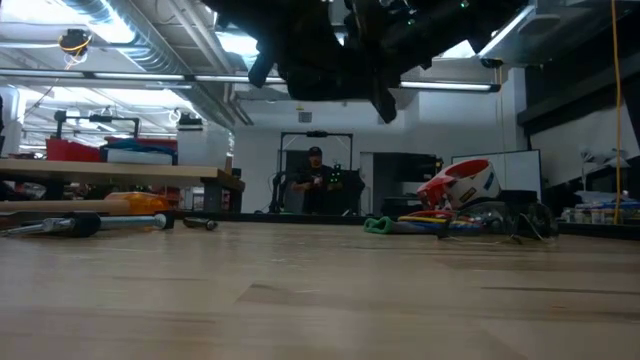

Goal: Coil cords
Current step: Coil the green wire to the spool

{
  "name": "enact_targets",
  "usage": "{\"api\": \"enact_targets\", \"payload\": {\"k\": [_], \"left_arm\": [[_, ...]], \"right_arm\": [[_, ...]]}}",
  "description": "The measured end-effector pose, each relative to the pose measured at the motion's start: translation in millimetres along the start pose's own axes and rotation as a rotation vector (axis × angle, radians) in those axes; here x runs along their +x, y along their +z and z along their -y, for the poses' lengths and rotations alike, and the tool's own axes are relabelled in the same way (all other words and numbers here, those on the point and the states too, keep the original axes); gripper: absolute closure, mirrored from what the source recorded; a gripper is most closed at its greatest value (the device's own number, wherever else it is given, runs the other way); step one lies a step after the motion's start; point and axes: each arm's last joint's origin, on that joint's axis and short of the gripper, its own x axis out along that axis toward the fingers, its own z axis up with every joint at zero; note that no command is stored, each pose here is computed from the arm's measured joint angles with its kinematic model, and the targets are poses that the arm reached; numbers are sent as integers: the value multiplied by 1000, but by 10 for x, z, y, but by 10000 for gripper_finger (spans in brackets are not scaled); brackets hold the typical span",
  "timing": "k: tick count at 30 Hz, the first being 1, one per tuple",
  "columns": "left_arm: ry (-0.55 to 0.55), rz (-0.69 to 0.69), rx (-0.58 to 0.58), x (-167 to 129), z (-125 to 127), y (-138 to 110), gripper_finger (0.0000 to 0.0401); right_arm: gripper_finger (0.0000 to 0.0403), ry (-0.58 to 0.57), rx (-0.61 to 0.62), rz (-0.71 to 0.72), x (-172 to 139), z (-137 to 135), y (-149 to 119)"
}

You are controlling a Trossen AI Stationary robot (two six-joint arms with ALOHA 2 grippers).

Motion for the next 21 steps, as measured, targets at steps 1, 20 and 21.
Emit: {"api": "enact_targets", "payload": {"k": [1,20,21], "left_arm": [[6,-13,2,-3,-8,-12,400],[-27,-56,205,-162,159,-143,401],[-32,-54,213,-171,170,-146,401]], "right_arm": [[400,27,0,3,0,-13,10],[400,300,8,-160,-146,-21,58],[400,318,11,-170,-162,-15,69]]}}
